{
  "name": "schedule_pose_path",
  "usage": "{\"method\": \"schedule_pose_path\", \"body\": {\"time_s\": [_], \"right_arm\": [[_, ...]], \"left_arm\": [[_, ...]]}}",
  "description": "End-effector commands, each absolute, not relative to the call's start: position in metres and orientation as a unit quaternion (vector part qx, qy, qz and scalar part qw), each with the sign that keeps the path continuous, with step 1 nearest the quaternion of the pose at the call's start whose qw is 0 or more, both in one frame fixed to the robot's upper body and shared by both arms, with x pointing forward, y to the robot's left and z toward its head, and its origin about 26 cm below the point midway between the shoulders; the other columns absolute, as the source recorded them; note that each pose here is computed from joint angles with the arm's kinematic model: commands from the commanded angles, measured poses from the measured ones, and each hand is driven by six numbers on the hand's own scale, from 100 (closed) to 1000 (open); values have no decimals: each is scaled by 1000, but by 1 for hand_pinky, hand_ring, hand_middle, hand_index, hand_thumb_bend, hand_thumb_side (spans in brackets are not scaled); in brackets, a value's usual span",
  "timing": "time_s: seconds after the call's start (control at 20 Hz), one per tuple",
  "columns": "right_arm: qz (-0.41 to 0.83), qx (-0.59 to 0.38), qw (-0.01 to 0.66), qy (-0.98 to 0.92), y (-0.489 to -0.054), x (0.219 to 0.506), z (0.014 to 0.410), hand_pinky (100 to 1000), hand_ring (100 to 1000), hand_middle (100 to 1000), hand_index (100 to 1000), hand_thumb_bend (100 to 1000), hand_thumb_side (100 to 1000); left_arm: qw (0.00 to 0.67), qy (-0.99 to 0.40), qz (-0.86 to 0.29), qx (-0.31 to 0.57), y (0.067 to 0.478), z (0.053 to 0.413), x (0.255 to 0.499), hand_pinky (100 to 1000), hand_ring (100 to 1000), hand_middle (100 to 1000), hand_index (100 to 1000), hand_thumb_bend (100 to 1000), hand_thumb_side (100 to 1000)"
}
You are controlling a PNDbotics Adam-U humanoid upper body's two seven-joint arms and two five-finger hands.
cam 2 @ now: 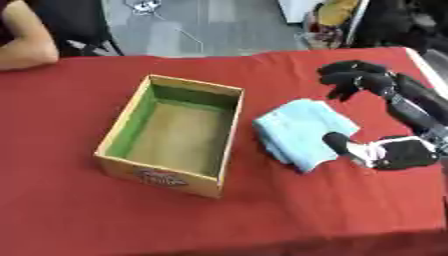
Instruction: Pick up objects on the table and place them in the box.
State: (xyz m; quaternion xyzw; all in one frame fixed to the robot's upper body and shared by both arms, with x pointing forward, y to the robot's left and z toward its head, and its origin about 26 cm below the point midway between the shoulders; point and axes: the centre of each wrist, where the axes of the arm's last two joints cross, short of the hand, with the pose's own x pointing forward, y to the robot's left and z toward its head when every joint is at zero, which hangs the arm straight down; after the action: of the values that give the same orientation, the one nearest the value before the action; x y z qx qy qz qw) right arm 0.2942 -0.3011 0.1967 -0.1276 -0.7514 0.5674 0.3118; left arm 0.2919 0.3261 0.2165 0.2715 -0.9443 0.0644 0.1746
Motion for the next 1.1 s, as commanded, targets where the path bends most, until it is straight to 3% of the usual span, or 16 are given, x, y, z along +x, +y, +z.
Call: {"method": "schedule_pose_path", "body": {"time_s": [0.05,0.85,1.1], "right_arm": [[638,-125,248,-718,-301,292,205,632,682,885,894,396,605],[651,-122,236,-711,-296,295,213,611,665,890,938,409,604],[691,-133,244,-668,-302,324,219,585,650,908,972,433,606]], "left_arm": [[157,-948,53,271,327,227,289,278,307,488,650,100,721],[162,-947,53,273,328,225,289,275,307,489,649,100,729],[166,-947,50,272,327,224,289,276,307,489,649,100,726]]}}
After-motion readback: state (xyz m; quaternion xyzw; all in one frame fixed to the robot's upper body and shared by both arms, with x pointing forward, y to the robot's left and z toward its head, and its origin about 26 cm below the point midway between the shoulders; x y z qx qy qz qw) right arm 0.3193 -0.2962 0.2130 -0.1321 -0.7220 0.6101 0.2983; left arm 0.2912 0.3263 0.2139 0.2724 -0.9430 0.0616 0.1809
